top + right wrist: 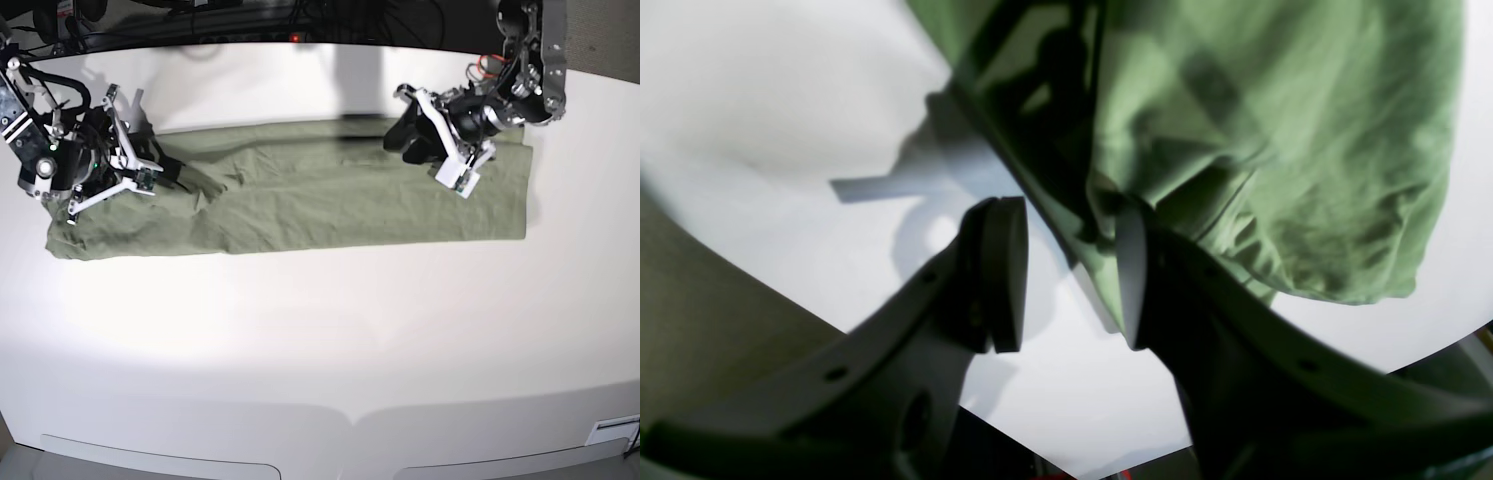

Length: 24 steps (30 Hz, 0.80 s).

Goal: Fold the T-shirt properly
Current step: 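Lower the right gripper to the strip's end and grasp it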

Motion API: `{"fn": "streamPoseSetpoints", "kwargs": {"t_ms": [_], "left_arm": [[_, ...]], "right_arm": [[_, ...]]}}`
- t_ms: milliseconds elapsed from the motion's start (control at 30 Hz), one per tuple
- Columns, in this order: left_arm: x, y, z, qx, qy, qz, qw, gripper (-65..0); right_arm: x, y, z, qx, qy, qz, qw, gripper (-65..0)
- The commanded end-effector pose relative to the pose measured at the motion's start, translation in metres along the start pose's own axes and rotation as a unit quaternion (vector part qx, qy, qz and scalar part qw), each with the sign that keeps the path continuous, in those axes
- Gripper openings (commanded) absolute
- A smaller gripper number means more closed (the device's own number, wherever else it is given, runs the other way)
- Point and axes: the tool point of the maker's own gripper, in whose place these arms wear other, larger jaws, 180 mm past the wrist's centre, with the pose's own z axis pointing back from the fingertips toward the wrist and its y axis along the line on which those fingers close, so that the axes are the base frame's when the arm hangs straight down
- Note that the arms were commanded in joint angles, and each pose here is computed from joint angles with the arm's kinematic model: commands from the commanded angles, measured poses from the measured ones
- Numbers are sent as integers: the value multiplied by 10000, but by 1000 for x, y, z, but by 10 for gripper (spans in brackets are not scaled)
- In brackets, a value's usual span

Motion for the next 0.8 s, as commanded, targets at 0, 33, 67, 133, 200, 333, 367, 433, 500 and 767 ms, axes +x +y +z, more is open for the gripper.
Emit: {"fn": "streamPoseSetpoints", "kwargs": {"t_ms": [0, 33, 67, 133, 200, 333, 367, 433, 500, 767], "left_arm": [[-7, 13, 3, 273, 264, -61, 9993, -431], [-5, 13, 3, 275, 238, -74, 9993, -431], [-3, 14, 2, 280, 223, -88, 9993, -431], [-1, 15, 2, 285, 209, -102, 9993, -431], [-1, 15, 2, 283, 213, -101, 9993, -431], [-2, 16, 3, 300, 229, -119, 9992, -431], [-1, 17, 3, 308, 223, -133, 9992, -431], [0, 20, 4, 329, 233, -156, 9991, -431], [0, 20, 5, 329, 235, -160, 9991, -431], [0, 20, 4, 328, 234, -155, 9991, -431]], "right_arm": [[-1, -16, 8, -259, -47, 23, 9997, -425], [4, -18, 9, -303, -187, 50, 9994, -425], [12, -20, 10, -360, -394, 85, 9985, -425], [33, -22, 15, -383, -959, 107, 9946, -425], [52, -26, 21, -434, -1459, -164, 9882, -425], [66, -37, 27, -526, -1738, -556, 9818, -425], [68, -42, 27, -621, -1774, -726, 9795, -425], [70, -53, 23, -763, -1789, -1071, 9750, -425], [66, -64, 15, -826, -1754, -1482, 9698, -425], [69, -89, 10, -141, -2211, -2518, 9421, -425]]}}
